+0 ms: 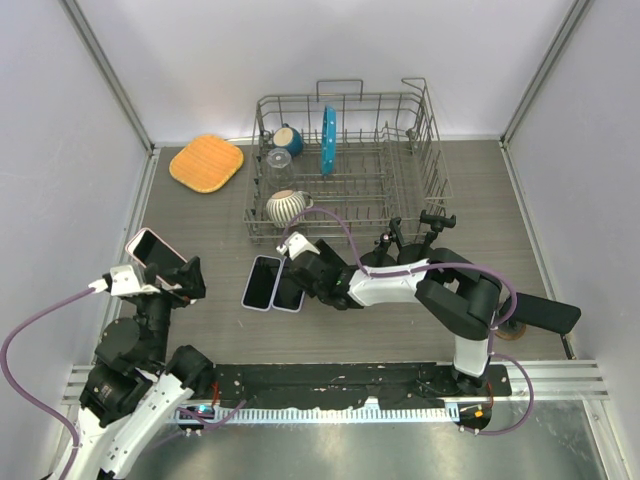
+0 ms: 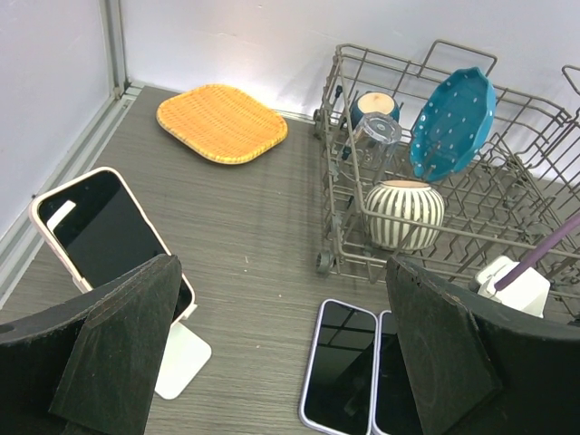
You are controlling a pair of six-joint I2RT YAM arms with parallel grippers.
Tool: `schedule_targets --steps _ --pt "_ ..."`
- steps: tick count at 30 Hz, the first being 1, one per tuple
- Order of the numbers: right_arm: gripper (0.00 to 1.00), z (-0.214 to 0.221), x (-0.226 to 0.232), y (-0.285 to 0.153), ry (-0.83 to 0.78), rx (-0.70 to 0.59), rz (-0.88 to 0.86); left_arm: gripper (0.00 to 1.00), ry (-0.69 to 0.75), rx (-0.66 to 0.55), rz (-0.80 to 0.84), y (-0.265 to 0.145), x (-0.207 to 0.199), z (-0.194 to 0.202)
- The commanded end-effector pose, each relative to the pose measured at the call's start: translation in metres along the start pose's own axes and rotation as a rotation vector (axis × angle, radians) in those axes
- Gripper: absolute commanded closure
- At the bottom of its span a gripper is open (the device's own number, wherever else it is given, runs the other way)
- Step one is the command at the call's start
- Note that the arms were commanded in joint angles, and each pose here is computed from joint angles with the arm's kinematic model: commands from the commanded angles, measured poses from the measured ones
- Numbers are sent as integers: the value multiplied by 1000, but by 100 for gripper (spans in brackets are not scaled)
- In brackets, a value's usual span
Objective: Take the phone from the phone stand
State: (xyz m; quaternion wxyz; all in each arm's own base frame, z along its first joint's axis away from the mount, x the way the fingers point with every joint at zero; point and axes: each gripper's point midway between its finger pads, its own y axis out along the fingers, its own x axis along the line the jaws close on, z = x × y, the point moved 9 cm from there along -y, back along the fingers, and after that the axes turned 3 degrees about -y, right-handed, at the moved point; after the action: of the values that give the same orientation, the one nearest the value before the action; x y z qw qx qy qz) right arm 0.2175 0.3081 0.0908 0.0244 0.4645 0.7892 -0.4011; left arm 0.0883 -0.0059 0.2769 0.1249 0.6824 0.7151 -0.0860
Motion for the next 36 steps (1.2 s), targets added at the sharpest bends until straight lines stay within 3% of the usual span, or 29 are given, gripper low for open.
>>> schedule_targets --steps 1,6,13,21,29,36 --pt "24 -10 -2 -9 29 -59 -14 0 0 -13 7 4 -4 -3" --pt "23 -19 -18 -30 57 -65 10 0 8 7 -4 7 -6 -1" --pt "15 -39 -42 -76 153 -176 -50 0 48 81 -84 18 -10 3" --pt "6 -21 -54 -98 210 -322 -85 0 142 195 -184 38 -20 8" --pt "2 -6 -48 -96 267 -404 -122 0 267 235 -463 70 -24 13" --pt "5 13 -53 -86 286 -408 7 0 210 234 -687 102 -1 11"
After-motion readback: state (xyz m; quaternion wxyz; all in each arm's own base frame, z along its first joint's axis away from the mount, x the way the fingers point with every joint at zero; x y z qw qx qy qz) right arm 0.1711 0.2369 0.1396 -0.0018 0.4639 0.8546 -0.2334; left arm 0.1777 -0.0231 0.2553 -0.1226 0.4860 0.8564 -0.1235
